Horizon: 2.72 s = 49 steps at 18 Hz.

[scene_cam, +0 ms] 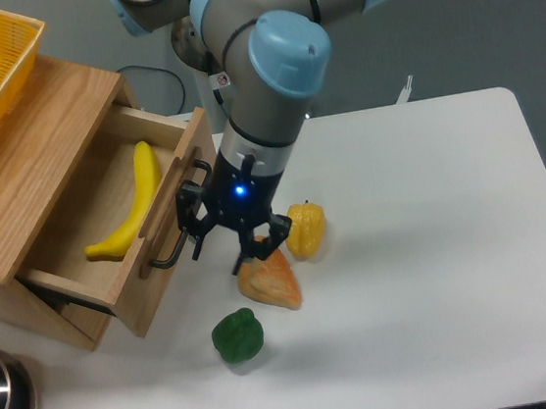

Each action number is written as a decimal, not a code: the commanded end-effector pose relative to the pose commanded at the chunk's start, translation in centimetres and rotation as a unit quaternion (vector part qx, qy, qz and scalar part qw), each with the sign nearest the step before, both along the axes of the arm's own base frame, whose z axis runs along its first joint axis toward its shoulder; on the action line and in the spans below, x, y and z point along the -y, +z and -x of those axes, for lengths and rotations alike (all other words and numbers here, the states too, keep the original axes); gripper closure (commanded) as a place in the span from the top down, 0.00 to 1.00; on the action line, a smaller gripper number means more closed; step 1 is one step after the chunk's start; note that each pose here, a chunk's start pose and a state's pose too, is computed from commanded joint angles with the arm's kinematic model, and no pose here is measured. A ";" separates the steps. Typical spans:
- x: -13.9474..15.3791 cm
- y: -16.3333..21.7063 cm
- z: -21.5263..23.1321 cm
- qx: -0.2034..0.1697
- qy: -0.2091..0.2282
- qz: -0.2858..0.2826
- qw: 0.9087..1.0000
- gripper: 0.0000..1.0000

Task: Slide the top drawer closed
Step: 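Lower the gripper onto the drawer front beside its black handle, then push the drawer front with the gripper into the wooden cabinet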

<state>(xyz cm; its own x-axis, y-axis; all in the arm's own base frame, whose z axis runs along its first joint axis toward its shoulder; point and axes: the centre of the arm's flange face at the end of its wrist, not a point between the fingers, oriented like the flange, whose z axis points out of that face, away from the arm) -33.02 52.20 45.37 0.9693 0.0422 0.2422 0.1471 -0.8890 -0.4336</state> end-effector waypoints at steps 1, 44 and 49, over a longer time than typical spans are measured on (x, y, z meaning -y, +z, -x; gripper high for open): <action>0.3 0.3 0.0 -0.002 0.002 -0.001 1.000 0.10; 1.2 -2.3 -7.7 -0.001 -0.036 0.081 0.996 0.00; 0.5 -2.4 -9.1 0.000 -0.043 0.083 0.996 0.00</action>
